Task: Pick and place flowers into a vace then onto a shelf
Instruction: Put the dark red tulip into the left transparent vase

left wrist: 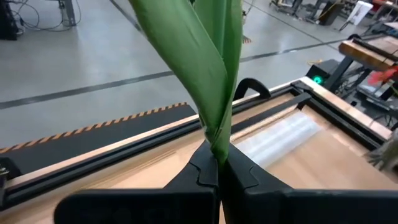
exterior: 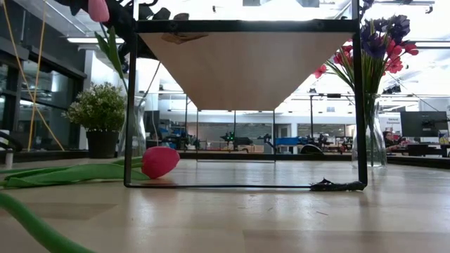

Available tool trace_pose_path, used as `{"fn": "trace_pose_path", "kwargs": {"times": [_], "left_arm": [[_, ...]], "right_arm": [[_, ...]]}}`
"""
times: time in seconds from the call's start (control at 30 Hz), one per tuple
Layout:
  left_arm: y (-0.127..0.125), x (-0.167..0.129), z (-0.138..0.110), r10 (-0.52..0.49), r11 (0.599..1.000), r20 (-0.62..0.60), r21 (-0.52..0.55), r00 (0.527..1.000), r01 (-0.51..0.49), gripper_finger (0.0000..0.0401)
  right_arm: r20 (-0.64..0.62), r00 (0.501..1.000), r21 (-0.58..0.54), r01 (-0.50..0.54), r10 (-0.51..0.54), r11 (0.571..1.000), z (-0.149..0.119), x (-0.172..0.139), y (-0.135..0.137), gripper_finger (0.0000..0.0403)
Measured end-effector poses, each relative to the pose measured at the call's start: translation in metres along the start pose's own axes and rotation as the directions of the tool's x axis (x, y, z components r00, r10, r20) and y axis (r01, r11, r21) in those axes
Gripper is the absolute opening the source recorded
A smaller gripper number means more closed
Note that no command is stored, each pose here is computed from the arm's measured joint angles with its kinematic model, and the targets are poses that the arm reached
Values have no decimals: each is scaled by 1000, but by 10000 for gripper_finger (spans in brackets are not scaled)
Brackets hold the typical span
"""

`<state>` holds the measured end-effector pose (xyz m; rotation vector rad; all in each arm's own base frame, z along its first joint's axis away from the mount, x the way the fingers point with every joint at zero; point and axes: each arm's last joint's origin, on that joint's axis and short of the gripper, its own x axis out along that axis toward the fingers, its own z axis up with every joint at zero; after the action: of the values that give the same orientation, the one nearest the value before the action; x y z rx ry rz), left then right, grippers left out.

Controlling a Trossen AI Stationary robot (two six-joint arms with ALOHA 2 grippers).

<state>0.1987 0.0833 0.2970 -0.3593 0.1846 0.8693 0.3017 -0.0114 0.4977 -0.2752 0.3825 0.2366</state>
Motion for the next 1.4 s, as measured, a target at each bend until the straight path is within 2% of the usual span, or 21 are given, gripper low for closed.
{"fn": "trace_pose_path", "kwargs": {"times": [0.6,0.83,1.4], "left_arm": [[2,0,-6,26,999,-51,21,998,-25,31],[3,0,-6,29,999,-56,21,998,-27,69],[2,-1,-11,-34,999,-128,31,991,38,70]], "right_arm": [[1,1000,19,-4,4,1000,0,0,0,207],[2,1000,19,-4,4,1000,0,0,0,207],[2,1000,19,-4,4,1000,0,0,0,205]]}}
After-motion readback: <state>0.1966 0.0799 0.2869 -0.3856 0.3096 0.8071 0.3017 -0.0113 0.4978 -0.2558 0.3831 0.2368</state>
